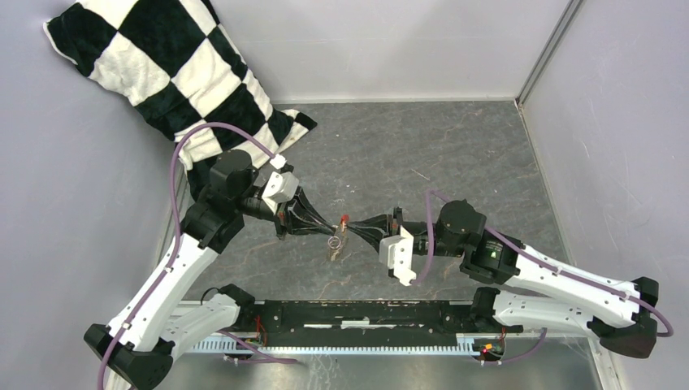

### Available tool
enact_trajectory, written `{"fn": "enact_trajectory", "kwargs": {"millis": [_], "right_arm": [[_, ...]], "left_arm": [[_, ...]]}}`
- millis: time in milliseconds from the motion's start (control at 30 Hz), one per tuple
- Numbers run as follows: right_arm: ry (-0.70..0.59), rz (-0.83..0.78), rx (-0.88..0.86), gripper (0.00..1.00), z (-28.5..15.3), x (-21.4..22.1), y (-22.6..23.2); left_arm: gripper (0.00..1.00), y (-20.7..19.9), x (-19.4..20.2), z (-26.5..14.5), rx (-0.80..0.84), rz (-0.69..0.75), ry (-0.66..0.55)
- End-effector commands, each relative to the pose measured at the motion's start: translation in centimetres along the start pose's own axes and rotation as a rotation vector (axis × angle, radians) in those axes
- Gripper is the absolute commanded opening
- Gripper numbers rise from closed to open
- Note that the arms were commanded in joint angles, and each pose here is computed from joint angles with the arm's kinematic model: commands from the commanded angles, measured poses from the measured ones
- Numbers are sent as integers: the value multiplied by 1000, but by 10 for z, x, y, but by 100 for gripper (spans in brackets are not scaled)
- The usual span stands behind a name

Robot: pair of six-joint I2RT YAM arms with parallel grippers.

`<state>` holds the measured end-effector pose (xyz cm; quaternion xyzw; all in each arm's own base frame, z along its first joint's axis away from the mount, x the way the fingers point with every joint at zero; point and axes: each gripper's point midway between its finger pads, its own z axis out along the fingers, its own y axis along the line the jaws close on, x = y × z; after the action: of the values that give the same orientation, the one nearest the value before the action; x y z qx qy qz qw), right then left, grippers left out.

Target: Put the keys on the keyring

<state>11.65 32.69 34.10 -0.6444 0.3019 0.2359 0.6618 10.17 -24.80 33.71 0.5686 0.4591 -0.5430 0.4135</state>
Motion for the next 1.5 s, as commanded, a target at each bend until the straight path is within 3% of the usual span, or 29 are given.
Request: {"fn": "enact_trajectory", "kwargs": {"millis": [0, 500, 1467], "right_arm": [[-68, -42, 58, 0, -6, -30, -22], [-85, -35, 66, 0, -12, -37, -20], [-103, 5, 100, 0, -5, -43, -31]], "left_arm": [[2, -4, -17, 0, 18, -10, -26], [2, 1, -17, 2, 7, -58, -27], [2, 1, -17, 0, -6, 18, -25]]}}
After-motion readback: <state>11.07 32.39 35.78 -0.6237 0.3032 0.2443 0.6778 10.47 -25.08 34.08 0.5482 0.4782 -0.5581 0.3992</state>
